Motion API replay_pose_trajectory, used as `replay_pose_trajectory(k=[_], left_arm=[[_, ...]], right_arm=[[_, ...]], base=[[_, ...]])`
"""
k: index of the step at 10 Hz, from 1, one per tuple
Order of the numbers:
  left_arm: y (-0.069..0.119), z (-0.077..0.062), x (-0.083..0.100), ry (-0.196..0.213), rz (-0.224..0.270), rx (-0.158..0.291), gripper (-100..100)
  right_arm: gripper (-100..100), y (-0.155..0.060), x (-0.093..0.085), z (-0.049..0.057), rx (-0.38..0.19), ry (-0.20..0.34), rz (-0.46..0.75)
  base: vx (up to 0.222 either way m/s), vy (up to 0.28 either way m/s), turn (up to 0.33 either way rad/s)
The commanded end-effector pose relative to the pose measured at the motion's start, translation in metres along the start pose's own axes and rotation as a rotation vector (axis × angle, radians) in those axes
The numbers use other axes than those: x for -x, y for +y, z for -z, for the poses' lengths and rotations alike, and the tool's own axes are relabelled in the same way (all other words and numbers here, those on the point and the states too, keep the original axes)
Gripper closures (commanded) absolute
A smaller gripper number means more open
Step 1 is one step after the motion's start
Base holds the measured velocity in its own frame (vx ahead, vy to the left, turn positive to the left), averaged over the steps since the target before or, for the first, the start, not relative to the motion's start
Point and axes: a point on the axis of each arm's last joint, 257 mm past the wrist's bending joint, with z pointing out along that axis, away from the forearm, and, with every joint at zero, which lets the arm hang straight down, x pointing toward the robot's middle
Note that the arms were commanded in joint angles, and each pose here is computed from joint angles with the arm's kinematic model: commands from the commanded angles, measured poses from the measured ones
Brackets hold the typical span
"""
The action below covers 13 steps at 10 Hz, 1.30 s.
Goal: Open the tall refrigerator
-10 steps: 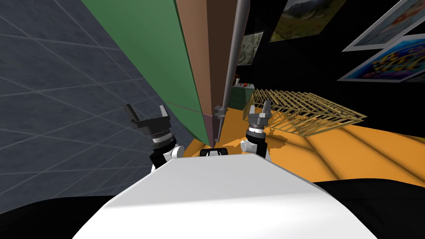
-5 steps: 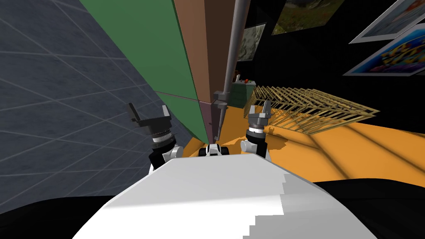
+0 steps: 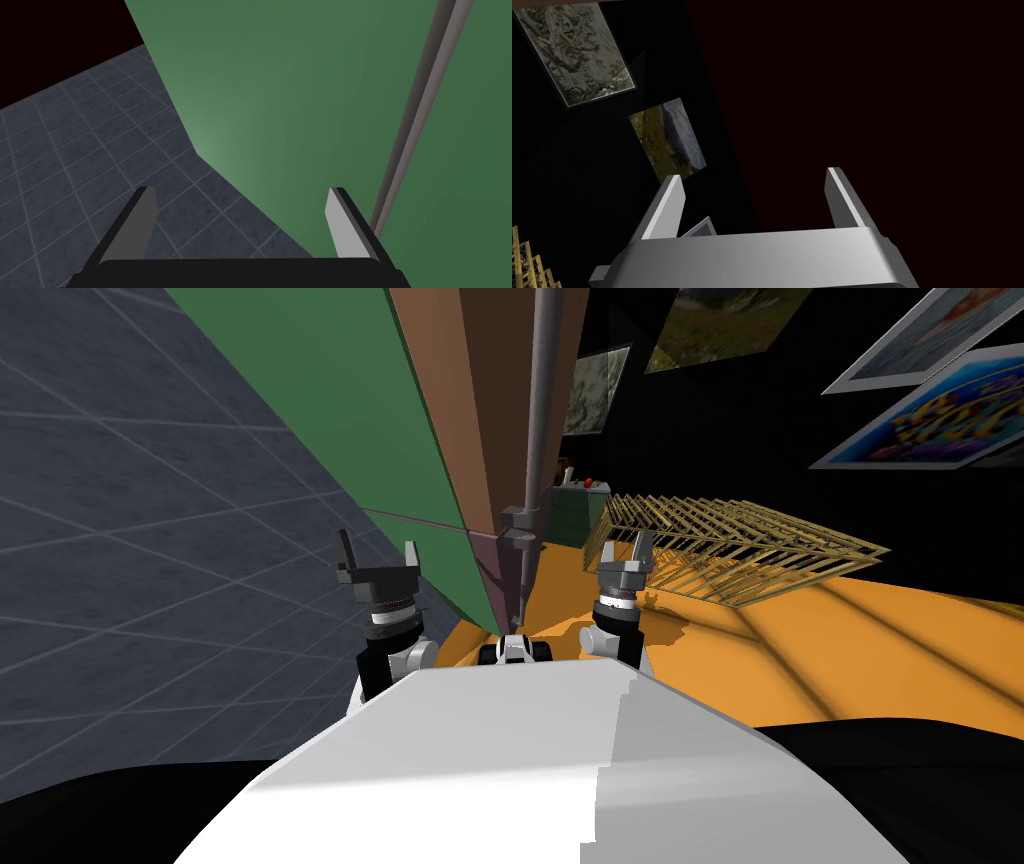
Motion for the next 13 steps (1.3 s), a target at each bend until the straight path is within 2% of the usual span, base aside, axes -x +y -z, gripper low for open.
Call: replay_pose_trajectory(k=[1, 3, 4, 8, 9, 12, 13], left_arm=[[0.014, -0.004, -0.001, 0.012, 0.003, 0.061, -100], [0.024, -0.006, -0.002, 0.017, 0.005, 0.103, -100], [0.025, -0.006, -0.002, 0.015, 0.005, 0.109, -100], [0.051, -0.008, 0.0, 0.013, 0.009, 0.212, -100], [0.053, -0.007, 0.0, 0.011, 0.009, 0.219, -100], [0.074, -0.005, 0.003, 0.008, 0.009, 0.304, -100], [0.077, -0.004, 0.004, 0.005, 0.009, 0.316, -100]], right_arm=[[0, 0.0, 0.0, 0.0, 0.0, 0.0, 0.0], [0, 0.0, 0.0, 0.0, 0.0, 0.0, 0.0], [0, 0.0, 0.0, 0.0, 0.0, 0.0, 0.0], [0, 0.0, 0.0, 0.0, 0.0, 0.0, 0.0], [0, 0.0, 0.0, 0.0, 0.0, 0.0, 0.0], [0, 0.0, 0.0, 0.0, 0.0, 0.0, 0.0], [0, 0.0, 0.0, 0.0, 0.0, 0.0, 0.0]], base=[[-0.01, -0.044, -0.052], [-0.013, -0.053, -0.05], [-0.008, -0.034, -0.016], [-0.006, -0.048, -0.059], [-0.009, -0.041, -0.016], [-0.009, -0.048, -0.053], [-0.01, -0.038, -0.023]])
